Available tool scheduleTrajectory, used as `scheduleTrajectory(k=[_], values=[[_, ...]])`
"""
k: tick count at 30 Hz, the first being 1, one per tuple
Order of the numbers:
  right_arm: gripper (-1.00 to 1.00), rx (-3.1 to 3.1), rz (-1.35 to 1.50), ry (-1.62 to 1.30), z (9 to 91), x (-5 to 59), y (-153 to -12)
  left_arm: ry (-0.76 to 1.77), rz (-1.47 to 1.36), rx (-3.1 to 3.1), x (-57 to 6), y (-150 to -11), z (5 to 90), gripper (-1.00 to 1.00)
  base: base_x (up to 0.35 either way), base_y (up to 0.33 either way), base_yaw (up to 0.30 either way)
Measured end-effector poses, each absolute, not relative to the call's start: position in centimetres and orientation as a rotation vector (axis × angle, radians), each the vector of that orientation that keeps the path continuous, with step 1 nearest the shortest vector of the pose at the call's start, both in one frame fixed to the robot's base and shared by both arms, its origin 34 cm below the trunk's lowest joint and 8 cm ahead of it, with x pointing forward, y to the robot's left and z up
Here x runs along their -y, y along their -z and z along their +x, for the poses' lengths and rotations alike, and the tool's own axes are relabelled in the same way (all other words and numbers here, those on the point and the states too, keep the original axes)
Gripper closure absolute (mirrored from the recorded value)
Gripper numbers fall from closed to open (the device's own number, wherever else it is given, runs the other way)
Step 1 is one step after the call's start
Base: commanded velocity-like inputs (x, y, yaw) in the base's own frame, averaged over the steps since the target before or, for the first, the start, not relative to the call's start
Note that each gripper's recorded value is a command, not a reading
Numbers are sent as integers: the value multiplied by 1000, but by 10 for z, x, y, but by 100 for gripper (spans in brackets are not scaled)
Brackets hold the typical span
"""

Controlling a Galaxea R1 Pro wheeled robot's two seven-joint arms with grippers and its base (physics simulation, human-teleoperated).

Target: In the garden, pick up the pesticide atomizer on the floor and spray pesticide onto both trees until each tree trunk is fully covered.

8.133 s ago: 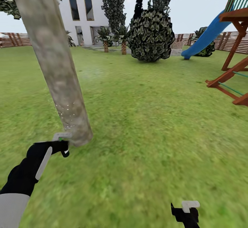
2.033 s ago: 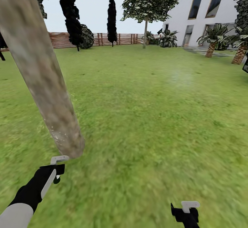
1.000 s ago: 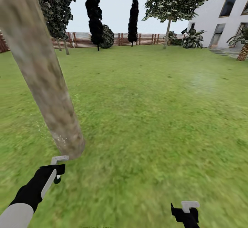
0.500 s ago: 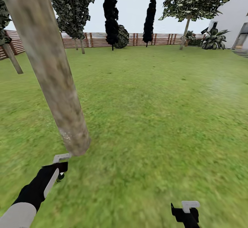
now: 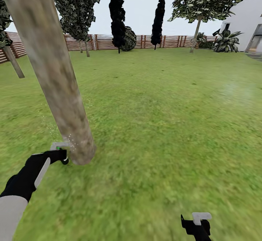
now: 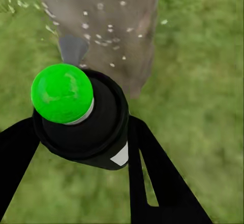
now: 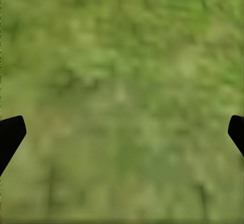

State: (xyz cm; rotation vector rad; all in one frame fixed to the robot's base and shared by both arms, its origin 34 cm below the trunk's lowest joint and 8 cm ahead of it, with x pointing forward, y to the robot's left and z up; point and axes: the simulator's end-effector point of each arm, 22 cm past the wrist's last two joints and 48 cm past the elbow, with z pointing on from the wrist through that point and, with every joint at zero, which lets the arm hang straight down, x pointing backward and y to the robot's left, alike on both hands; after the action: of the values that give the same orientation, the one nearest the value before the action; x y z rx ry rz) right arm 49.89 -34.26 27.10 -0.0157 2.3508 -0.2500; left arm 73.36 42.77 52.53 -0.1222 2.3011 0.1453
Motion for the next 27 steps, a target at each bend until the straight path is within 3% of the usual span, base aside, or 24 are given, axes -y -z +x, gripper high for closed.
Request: scheduleTrajectory(k=[9, 16, 20, 27], values=[[-100, -2351, -16, 249, 499, 342, -271, -145, -101, -2239, -431, -554, 743, 100, 0, 0, 0], [-100, -2351, -16, 247, 499, 341, -271, -167, -226, -2219, -472, -564, 734, 100, 0, -1, 55], [-100, -2351, -15, 248, 499, 341, -271, -158, -228, -2229, -468, -561, 733, 100, 0, -202, 225], [-100, -2351, -16, 248, 499, 341, -271, -178, -189, -2245, -460, -555, 733, 100, 0, -269, 10]])
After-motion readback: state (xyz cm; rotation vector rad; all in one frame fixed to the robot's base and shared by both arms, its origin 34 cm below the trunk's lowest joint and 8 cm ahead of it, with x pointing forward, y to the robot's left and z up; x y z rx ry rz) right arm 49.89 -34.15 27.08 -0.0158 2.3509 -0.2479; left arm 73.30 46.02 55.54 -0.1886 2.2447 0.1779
